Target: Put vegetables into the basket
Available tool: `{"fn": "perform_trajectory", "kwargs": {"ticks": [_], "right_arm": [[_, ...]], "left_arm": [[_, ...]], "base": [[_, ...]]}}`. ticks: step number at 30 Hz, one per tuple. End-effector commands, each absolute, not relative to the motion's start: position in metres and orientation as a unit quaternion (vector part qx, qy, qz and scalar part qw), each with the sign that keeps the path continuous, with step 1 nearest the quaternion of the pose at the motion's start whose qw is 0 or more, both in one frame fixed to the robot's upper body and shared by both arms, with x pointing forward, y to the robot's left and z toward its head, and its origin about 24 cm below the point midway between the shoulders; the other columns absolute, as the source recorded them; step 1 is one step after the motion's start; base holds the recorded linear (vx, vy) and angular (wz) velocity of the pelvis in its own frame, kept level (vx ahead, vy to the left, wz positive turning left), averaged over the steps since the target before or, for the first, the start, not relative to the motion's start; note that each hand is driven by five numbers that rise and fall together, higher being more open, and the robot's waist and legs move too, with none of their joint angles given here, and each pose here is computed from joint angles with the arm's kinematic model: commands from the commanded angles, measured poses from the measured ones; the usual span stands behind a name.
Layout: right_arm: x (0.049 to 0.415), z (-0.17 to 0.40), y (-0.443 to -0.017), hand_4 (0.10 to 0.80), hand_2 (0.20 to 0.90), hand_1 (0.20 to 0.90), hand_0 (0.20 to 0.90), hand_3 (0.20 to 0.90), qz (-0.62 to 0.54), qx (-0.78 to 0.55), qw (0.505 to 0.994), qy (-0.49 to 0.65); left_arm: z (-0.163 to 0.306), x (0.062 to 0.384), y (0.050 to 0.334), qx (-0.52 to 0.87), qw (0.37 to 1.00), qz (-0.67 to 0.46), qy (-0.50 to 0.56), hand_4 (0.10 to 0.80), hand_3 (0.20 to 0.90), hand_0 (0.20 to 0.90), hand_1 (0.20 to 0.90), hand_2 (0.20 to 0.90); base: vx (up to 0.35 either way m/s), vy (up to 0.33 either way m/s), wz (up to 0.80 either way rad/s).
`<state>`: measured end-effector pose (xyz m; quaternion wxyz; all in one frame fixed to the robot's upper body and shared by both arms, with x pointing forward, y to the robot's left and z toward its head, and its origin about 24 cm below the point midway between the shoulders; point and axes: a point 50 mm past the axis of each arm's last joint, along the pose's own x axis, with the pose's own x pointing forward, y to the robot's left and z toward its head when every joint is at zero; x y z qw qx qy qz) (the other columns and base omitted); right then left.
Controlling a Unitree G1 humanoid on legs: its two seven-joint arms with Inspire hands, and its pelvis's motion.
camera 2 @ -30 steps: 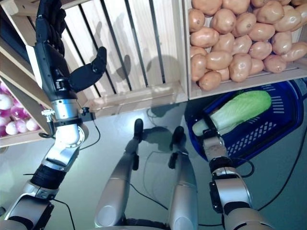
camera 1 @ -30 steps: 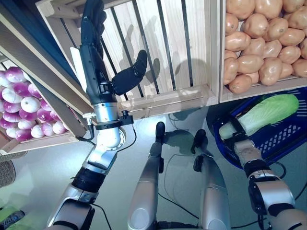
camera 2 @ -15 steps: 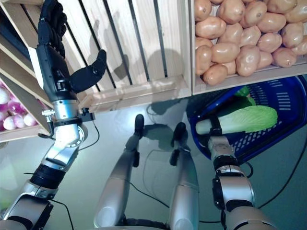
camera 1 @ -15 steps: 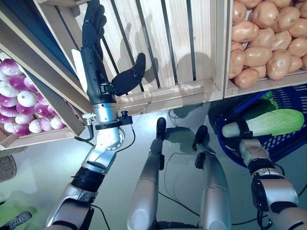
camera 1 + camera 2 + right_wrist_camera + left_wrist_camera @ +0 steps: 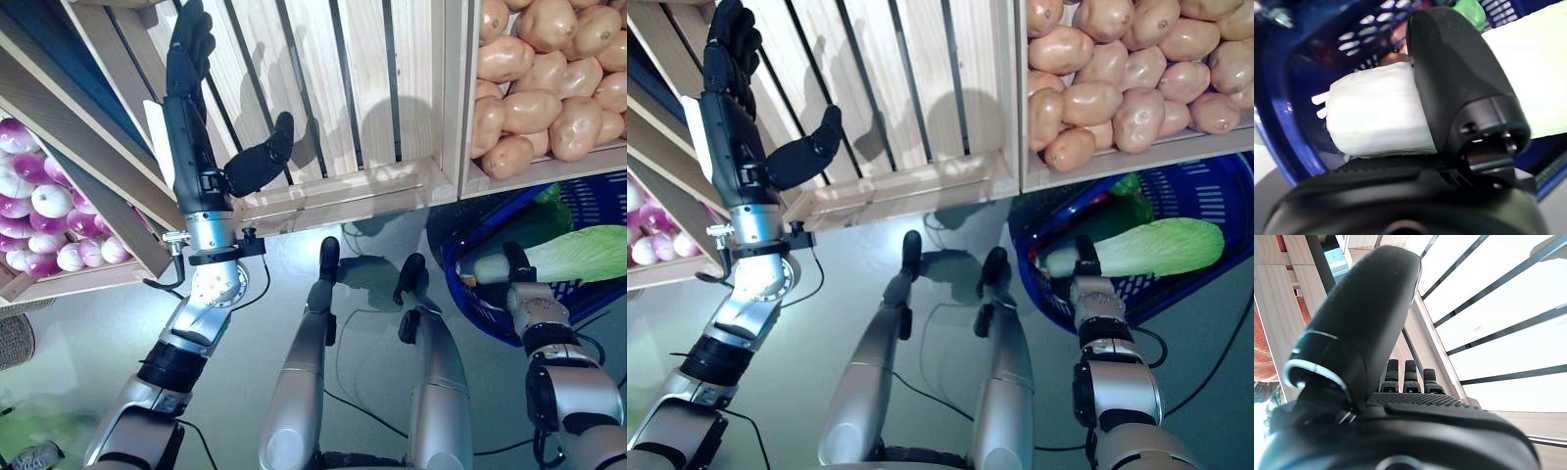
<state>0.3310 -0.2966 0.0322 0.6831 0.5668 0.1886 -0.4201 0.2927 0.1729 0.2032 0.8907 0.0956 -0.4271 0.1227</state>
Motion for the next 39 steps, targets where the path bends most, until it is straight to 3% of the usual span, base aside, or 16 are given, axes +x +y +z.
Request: {"fn": "perform_trajectory", "kwargs": {"ticks": [1, 9, 19, 23, 30, 34, 39], "right_arm": [[0.289, 0.014, -0.340, 0.800, 0.900, 0.900, 0.900, 0.900, -0.521, 0.462, 0.684, 0.217], [0.264, -0.013, -0.345, 0.800, 0.900, 0.900, 0.900, 0.900, -0.545, 0.403, 0.692, 0.249], [0.215, -0.052, -0.334, 0.800, 0.900, 0.900, 0.900, 0.900, -0.522, 0.259, 0.771, 0.258], [0.197, -0.065, -0.299, 0.800, 0.900, 0.900, 0.900, 0.900, -0.450, 0.169, 0.836, 0.265], [0.173, -0.082, -0.268, 0.800, 0.900, 0.900, 0.900, 0.900, -0.271, 0.032, 0.913, 0.304], [0.152, -0.106, -0.258, 0.800, 0.900, 0.900, 0.900, 0.900, -0.237, 0.101, 0.894, 0.366], [0.135, -0.125, -0.246, 0.800, 0.900, 0.900, 0.900, 0.900, -0.189, 0.029, 0.881, 0.432]], "left_arm": [[0.236, 0.270, 0.178, 0.073, 0.841, 0.108, -0.525, 0.800, 0.900, 0.900, 0.900, 0.900], [0.234, 0.273, 0.182, 0.083, 0.869, 0.043, -0.485, 0.800, 0.900, 0.900, 0.900, 0.900], [0.171, 0.265, 0.168, 0.080, 0.931, -0.167, -0.316, 0.800, 0.900, 0.900, 0.900, 0.900], [0.124, 0.254, 0.159, 0.073, 0.939, -0.264, -0.208, 0.800, 0.900, 0.900, 0.900, 0.900], [0.050, 0.239, 0.162, 0.071, 0.944, -0.320, -0.033, 0.800, 0.900, 0.900, 0.900, 0.900], [0.008, 0.225, 0.165, 0.086, 0.936, -0.336, 0.061, 0.800, 0.900, 0.900, 0.900, 0.900], [-0.035, 0.212, 0.171, 0.155, 0.917, -0.337, 0.147, 0.800, 0.900, 0.900, 0.900, 0.900]], "base": [[0.000, 0.000, 0.00], [0.035, 0.021, -0.06], [0.192, 0.123, -0.11], [0.317, 0.152, -0.20], [0.175, 0.128, -0.12], [0.098, 0.083, -0.12], [0.057, 0.052, -0.08]]}}
